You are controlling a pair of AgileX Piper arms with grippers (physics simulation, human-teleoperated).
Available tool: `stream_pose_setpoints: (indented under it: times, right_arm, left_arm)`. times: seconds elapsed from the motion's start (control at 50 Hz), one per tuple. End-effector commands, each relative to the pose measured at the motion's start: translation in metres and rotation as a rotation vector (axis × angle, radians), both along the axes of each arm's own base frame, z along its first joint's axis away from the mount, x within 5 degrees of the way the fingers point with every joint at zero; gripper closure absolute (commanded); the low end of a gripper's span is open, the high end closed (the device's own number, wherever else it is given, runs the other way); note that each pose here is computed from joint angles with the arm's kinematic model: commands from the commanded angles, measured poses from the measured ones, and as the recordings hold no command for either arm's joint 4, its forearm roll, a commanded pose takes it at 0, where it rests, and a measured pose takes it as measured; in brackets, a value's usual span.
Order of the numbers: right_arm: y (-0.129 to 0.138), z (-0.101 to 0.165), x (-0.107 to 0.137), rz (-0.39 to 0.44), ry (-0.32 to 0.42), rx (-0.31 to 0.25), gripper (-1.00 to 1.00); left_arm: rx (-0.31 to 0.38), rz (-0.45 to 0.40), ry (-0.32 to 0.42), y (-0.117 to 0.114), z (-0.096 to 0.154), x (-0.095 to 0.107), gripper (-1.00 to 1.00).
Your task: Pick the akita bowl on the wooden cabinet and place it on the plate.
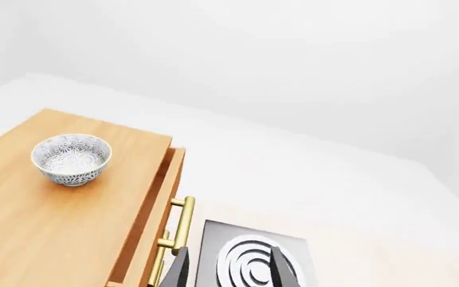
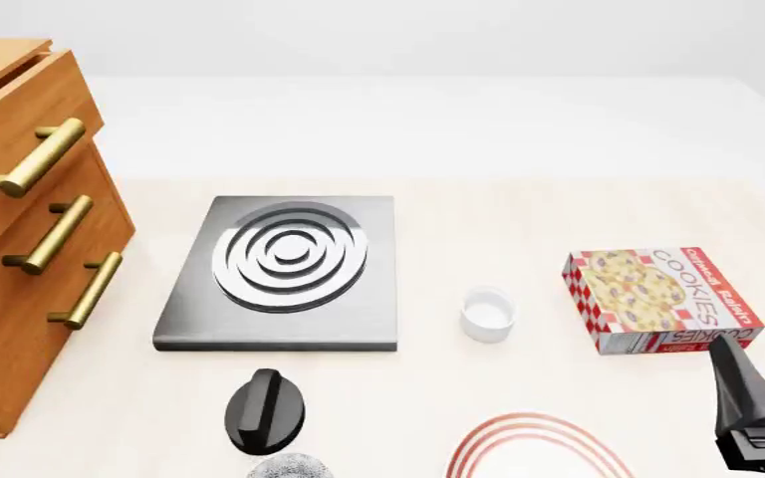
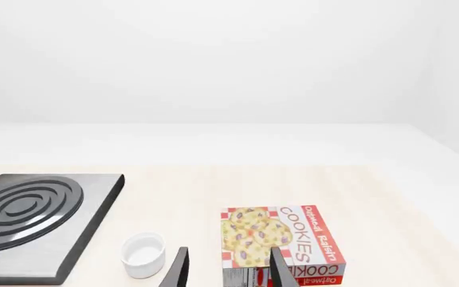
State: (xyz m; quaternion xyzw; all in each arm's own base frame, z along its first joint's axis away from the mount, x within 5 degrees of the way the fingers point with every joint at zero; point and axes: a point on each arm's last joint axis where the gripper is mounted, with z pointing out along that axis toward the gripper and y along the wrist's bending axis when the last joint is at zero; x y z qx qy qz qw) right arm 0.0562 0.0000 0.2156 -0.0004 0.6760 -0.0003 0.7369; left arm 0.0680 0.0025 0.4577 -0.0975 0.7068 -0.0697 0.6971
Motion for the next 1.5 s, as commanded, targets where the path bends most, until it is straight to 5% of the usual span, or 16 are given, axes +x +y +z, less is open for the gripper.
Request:
stream_pose_setpoints:
  times: [0.02, 0.6, 0.94, 1.4, 1.48, 1.5]
  right_arm:
    - [0.000, 0.000, 0.000, 0.000, 0.000, 0.000, -1.00]
    - [0.000, 0.000, 0.000, 0.000, 0.000, 0.000, -1.00]
    - [0.000, 0.000, 0.000, 0.000, 0.000, 0.000, -1.00]
    - [0.000, 0.000, 0.000, 0.000, 0.000, 0.000, -1.00]
    - [0.000, 0.000, 0.000, 0.000, 0.000, 0.000, -1.00]
    - [0.000, 0.000, 0.000, 0.000, 0.000, 0.000, -1.00]
  left_arm:
    - [-0.056, 0.075, -0.024, 0.005, 0.024, 0.000, -1.00]
    - [-0.165, 0.304, -0.087, 0.026, 0.065, 0.013, -1.00]
    - [-0.224, 0.438, -0.059, 0.061, 0.054, 0.056, -1.00]
    - [-0.283, 0.544, -0.037, 0.099, 0.052, 0.089, -1.00]
    - [-0.296, 0.589, -0.024, 0.111, 0.046, 0.093, -1.00]
    - [-0.317, 0.657, -0.018, 0.130, 0.041, 0.096, -1.00]
